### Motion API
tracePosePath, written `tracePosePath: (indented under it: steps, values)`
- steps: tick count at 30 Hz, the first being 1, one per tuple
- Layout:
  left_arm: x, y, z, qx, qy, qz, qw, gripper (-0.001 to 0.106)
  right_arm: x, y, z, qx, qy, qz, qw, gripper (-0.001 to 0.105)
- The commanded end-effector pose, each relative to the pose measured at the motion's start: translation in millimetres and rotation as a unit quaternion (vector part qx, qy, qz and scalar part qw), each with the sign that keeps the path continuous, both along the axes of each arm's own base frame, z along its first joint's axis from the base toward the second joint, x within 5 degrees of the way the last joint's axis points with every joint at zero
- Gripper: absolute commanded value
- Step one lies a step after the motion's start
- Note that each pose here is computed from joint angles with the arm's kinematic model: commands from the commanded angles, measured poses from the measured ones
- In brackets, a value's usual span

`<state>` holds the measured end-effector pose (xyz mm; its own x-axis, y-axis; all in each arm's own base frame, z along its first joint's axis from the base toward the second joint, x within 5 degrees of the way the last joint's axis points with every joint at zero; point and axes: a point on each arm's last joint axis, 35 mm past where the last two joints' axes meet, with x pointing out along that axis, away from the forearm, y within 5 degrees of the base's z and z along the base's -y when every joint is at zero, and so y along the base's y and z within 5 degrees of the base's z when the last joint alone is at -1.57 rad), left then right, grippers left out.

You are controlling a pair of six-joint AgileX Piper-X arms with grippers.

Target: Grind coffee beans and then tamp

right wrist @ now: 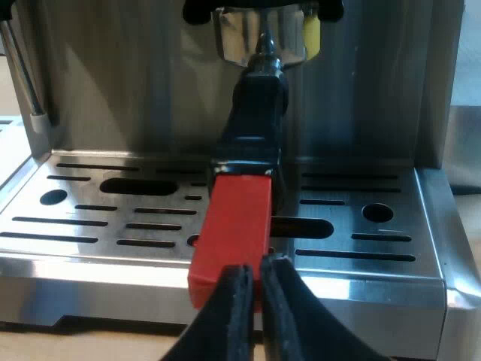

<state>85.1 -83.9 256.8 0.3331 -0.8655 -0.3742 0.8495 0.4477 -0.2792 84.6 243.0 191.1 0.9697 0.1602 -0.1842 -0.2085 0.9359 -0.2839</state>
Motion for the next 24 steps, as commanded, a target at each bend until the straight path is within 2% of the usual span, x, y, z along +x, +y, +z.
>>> tracePosePath:
  steps: [1,5,10,14,17,24]
  values:
    - [0,-0.8,2,-0.004,-0.008,-0.006,0.9999,0.070,6,-1,6,0.005,-0.012,-0.026,0.9996,0.005]
    - [0,-0.8,2,-0.004,-0.008,-0.006,0.9999,0.070,2,0,5,0.005,-0.010,-0.014,0.9998,0.005]
    - [0,-0.8,2,-0.004,-0.008,-0.006,0.9999,0.070,-12,1,-1,-0.037,-0.003,0.014,0.9992,0.005]
    - [0,-0.8,2,-0.004,-0.008,-0.006,0.9999,0.070,-25,3,-3,-0.050,-0.005,0.034,0.9982,0.005]
    - [0,-0.8,2,-0.004,-0.008,-0.006,0.9999,0.070,-32,3,0,-0.045,-0.011,0.040,0.9981,0.005]
    - [0,-0.8,2,-0.004,-0.008,-0.006,0.9999,0.070,-39,-1,18,-0.009,-0.014,0.054,0.9984,0.005]
